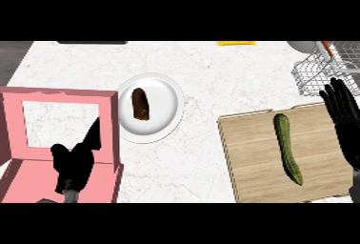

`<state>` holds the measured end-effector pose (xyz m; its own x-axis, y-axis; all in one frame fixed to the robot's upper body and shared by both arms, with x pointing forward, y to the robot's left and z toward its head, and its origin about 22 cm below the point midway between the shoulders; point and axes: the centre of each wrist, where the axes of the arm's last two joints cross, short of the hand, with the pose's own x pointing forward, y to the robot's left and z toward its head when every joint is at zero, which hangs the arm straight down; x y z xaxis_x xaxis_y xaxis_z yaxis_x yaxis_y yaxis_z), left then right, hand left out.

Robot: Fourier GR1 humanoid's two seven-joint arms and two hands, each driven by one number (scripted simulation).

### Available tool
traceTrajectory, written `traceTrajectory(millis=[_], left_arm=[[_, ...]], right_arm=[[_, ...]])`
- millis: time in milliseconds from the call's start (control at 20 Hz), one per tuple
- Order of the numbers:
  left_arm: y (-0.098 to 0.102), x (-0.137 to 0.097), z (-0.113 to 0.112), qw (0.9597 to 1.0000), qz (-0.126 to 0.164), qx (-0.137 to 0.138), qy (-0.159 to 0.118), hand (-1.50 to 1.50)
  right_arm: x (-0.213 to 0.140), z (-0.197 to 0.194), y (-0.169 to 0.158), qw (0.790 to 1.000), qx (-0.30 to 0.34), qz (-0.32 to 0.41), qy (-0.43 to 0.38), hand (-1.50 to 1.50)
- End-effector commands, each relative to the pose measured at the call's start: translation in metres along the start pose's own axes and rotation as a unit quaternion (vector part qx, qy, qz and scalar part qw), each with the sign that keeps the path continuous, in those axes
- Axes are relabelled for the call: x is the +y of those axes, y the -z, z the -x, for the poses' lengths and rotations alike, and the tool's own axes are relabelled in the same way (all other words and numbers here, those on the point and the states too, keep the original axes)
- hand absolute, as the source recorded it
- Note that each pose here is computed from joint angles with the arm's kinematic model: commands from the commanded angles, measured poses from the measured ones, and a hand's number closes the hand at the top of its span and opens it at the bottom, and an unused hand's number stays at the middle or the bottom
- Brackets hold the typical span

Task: Pick the squash from the tray and place it in the tiered basket

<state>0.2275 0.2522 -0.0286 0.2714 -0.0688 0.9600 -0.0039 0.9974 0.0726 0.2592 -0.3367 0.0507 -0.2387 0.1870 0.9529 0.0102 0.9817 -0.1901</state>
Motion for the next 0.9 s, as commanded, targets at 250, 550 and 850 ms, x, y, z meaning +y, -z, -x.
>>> traceTrajectory(millis=[250, 550, 850], left_arm=[[0.02, 0.067, -0.065, 0.9693, -0.118, -0.143, 0.162, 0.0], [0.008, 0.064, -0.052, 0.9746, -0.105, -0.119, 0.158, 0.0], [0.013, 0.062, -0.064, 0.9741, -0.096, -0.119, 0.166, 0.0]], right_arm=[[-0.014, 0.008, -0.011, 0.976, 0.072, 0.16, 0.132, 1.5], [-0.043, 0.051, -0.091, 0.877, 0.243, 0.414, -0.034, -1.5], [-0.05, -0.021, -0.089, 0.906, 0.272, 0.306, -0.108, -1.5]])
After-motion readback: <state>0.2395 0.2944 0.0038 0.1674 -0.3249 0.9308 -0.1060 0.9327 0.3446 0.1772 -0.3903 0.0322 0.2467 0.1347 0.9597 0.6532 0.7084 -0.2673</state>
